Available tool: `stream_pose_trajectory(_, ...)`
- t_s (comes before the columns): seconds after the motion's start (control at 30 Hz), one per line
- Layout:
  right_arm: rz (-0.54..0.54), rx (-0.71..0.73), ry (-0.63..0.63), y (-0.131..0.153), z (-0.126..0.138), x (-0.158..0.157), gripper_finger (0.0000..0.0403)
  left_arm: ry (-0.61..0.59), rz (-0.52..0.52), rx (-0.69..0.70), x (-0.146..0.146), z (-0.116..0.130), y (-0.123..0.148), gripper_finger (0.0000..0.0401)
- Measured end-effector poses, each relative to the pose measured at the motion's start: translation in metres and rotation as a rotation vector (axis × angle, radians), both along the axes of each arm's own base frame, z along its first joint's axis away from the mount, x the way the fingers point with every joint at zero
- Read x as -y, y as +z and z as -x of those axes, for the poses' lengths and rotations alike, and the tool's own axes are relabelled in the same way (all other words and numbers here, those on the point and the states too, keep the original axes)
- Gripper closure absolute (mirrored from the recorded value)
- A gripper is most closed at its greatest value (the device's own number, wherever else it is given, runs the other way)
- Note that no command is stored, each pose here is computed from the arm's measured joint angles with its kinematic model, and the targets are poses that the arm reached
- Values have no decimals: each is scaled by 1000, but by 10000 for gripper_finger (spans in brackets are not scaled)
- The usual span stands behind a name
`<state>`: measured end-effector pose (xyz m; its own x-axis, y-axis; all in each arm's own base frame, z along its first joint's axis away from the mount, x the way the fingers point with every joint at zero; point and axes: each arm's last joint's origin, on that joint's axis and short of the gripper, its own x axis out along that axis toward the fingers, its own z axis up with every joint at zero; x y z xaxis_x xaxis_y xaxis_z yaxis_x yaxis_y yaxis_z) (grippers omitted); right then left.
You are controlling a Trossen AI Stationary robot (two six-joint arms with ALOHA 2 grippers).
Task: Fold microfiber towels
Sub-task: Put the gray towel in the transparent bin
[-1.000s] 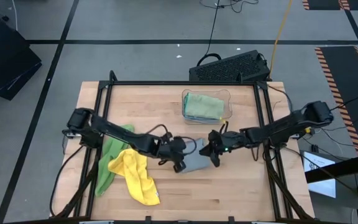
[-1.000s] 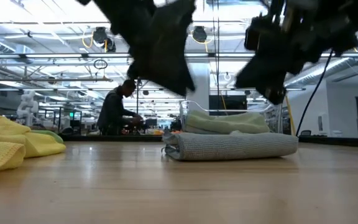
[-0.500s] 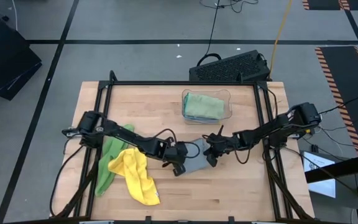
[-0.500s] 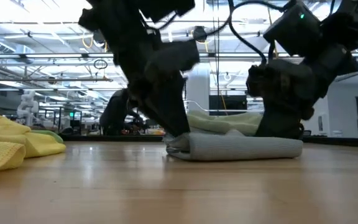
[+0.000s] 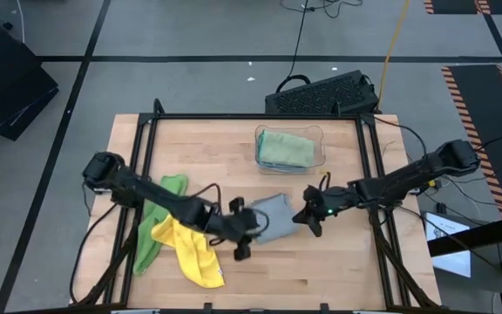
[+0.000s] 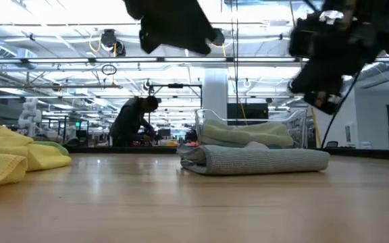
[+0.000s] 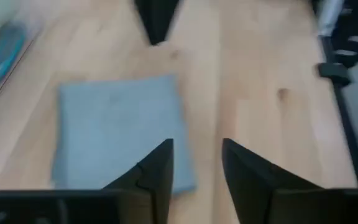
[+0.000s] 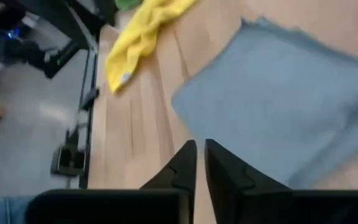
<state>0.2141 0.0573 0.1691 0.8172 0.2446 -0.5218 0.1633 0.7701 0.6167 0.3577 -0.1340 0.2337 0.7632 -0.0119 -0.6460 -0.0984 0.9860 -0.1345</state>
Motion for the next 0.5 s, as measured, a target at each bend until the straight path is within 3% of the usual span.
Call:
stream_pose_trajectory(0.23, 35, 10, 105, -8, 21, -12, 322, -82, -87, -46, 26, -2, -31, 166)
stream_pose_trajectory(0.3, 66, 22, 138, -9, 24, -14, 304, -84, -93, 12, 30, -12, -37, 142)
stream_pose_trajectory(0.5, 83, 61, 148, -13, 15, -17, 265, -128, -191, -54, 32, -22, -81, 105)
